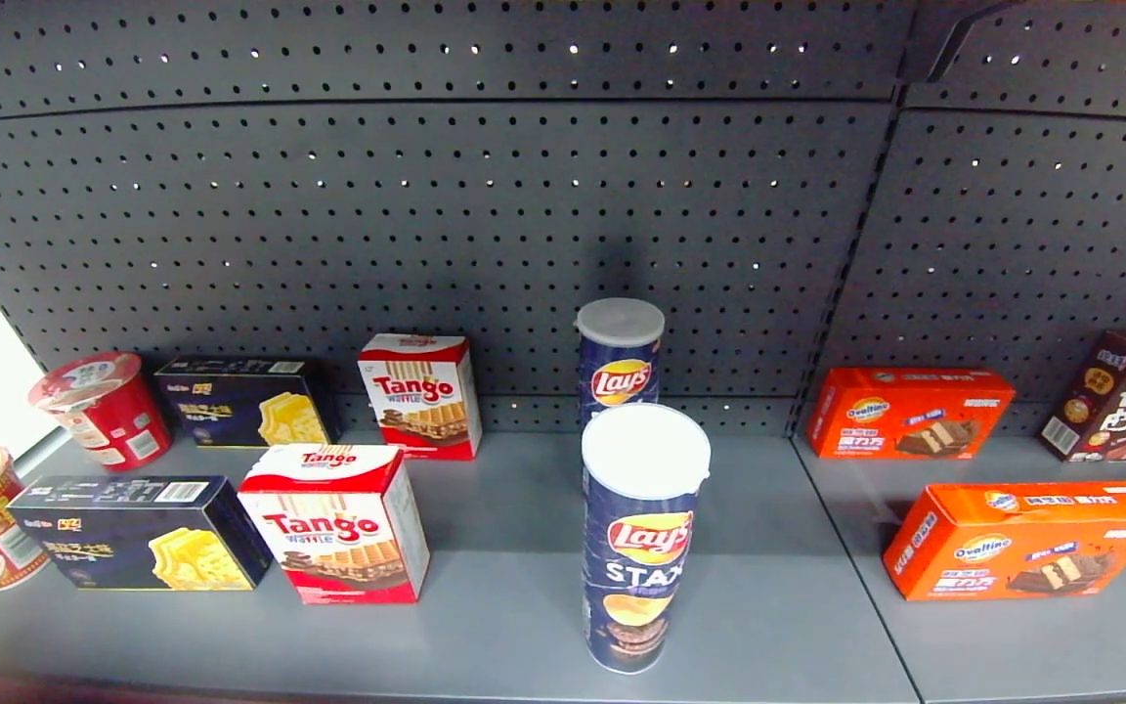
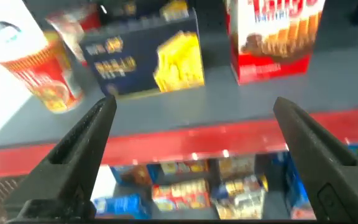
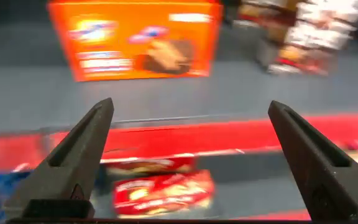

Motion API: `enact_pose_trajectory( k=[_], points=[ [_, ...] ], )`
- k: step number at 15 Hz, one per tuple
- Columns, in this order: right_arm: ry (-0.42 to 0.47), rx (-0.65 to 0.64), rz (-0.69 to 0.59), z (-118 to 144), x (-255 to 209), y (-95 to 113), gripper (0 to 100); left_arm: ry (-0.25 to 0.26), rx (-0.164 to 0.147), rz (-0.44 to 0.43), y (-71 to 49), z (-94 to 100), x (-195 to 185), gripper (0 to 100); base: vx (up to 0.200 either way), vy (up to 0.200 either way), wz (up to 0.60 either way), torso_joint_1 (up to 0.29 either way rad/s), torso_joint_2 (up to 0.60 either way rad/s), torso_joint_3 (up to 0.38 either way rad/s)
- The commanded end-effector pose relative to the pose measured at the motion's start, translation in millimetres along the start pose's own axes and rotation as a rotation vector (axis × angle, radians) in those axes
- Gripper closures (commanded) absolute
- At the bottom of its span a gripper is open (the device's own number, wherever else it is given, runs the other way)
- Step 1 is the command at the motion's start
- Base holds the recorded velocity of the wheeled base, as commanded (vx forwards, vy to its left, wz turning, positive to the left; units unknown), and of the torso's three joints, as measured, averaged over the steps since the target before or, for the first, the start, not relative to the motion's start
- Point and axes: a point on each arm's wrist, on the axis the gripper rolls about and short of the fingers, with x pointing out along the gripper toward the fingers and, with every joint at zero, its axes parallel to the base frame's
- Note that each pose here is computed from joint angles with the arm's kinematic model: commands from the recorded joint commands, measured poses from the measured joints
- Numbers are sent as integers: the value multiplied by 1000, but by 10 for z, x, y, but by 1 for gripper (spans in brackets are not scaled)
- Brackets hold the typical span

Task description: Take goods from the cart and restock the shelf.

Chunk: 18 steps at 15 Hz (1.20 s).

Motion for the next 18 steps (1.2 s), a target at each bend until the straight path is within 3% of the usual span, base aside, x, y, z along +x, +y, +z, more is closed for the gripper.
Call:
enact_pose_trajectory(
  k=[1,4,6,7,8,9,10,12,13,14,16,18],
  points=[
    [-10,-5,160,-1,-7,36,0,21,-6,-50,-15,-28,4,0,0,0,0,0,0,0],
    [-8,-3,144,-3,-7,33,0,2,-37,-215,-51,-27,-1,0,0,0,0,0,0,0],
    [-4,-30,80,-8,-4,19,0,4,-48,-222,-53,-26,0,0,0,0,0,0,0,0],
    [-5,-38,54,-7,-4,13,0,14,-62,-162,-40,-29,2,0,0,0,0,0,0,0],
    [1,-40,-52,-6,-4,-11,0,59,-71,0,-7,-59,4,0,0,0,0,0,0,0],
    [7,-37,-122,-11,-4,-27,0,90,-98,101,12,-85,0,0,0,0,0,0,0,0],
    [10,-33,-187,-10,-6,-40,0,89,-147,145,21,-85,-1,0,0,0,0,0,0,0],
    [11,9,-283,-15,-13,-62,0,97,-137,117,14,-93,-1,0,0,0,0,0,0,0],
    [7,53,-228,-17,-10,-50,0,91,-138,33,-4,-90,1,0,0,0,0,0,0,0],
    [-2,78,-99,-23,-13,-31,0,88,-111,-19,-15,-90,1,0,0,0,0,0,0,0],
    [9,51,51,-91,-54,-11,0,85,-78,-40,-18,-89,1,0,0,0,0,0,0,0],
    [-11,51,48,-93,-65,-10,0,85,-78,-43,-17,-89,1,0,0,0,0,0,0,0]
  ],
)
